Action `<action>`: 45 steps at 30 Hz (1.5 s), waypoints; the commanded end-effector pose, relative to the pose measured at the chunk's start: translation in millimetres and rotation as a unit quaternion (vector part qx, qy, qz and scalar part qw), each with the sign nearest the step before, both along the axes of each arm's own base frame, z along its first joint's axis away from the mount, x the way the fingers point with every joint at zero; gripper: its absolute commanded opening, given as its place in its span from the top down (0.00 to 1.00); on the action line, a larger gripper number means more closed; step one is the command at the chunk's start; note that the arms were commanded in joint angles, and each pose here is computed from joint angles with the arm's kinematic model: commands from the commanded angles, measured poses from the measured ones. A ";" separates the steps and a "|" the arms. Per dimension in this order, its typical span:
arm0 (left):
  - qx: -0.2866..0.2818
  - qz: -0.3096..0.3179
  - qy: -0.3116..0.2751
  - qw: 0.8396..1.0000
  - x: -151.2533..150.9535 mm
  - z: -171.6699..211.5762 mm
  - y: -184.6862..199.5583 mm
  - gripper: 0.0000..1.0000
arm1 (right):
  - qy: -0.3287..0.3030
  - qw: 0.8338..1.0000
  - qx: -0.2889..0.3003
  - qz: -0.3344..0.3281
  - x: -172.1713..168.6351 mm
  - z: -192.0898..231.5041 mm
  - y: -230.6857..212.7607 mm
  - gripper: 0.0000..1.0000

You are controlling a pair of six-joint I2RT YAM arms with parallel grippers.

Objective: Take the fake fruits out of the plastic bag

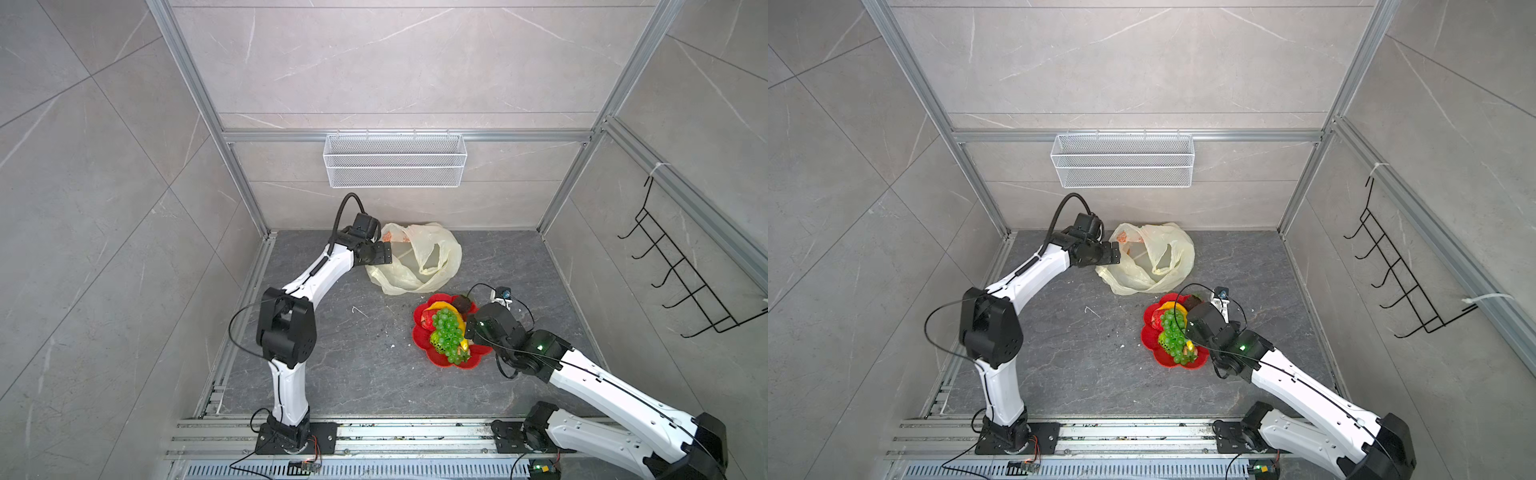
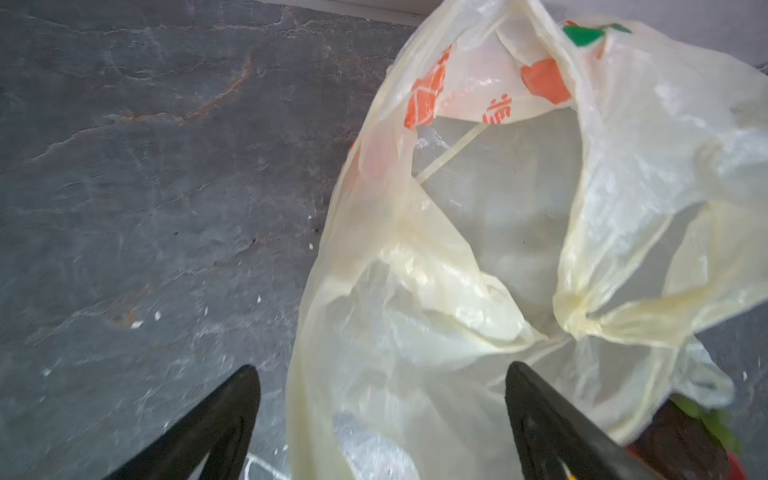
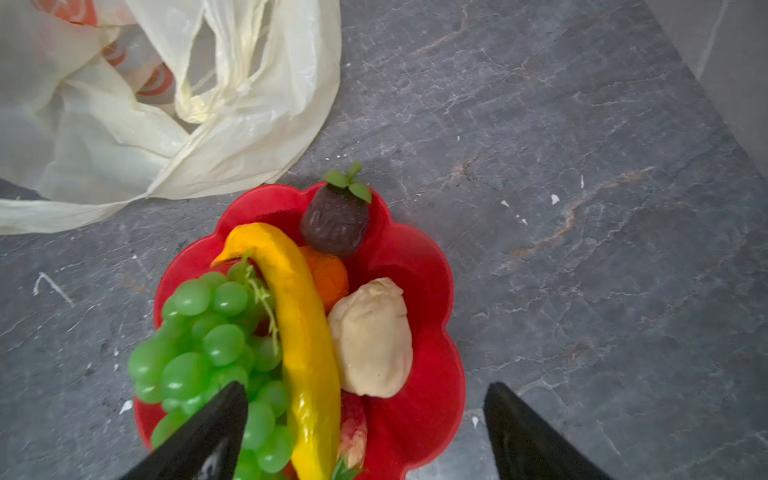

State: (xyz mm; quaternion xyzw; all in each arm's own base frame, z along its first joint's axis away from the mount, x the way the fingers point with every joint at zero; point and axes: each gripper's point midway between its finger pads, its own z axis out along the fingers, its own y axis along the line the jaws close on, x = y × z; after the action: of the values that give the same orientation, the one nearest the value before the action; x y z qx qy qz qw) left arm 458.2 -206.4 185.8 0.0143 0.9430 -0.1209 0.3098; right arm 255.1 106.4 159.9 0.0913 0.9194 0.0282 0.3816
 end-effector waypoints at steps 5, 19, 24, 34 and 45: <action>-0.025 0.069 -0.164 0.984 -100.2 91.5 31.4 0.02 | 0.033 0.996 0.079 -0.019 19.3 2.6 -17.8 0.10; -0.187 0.031 0.047 0.981 -199.8 -48.5 -49.2 0.12 | 0.041 0.988 0.145 -0.036 33.2 -13.3 -34.5 0.13; -0.181 0.003 0.080 0.980 -200.9 -71.4 -85.1 0.16 | 0.054 0.985 0.156 -0.042 26.7 -30.9 -33.4 0.13; -0.194 -0.015 0.141 0.971 -204.3 -119.8 -131.1 0.38 | 0.069 0.985 0.152 -0.043 19.2 -47.4 -35.1 0.13; -0.182 0.001 0.150 0.972 -205.8 -134.7 -125.5 0.83 | 0.075 0.985 0.149 -0.045 18.4 -52.1 -35.6 0.13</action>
State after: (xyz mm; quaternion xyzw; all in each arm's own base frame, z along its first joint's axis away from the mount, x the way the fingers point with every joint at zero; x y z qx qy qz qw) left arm 249.4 -328.8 45.1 -0.0566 0.9436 -0.2852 0.1585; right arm 276.1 71.7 114.5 0.1868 0.9240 0.1431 0.3015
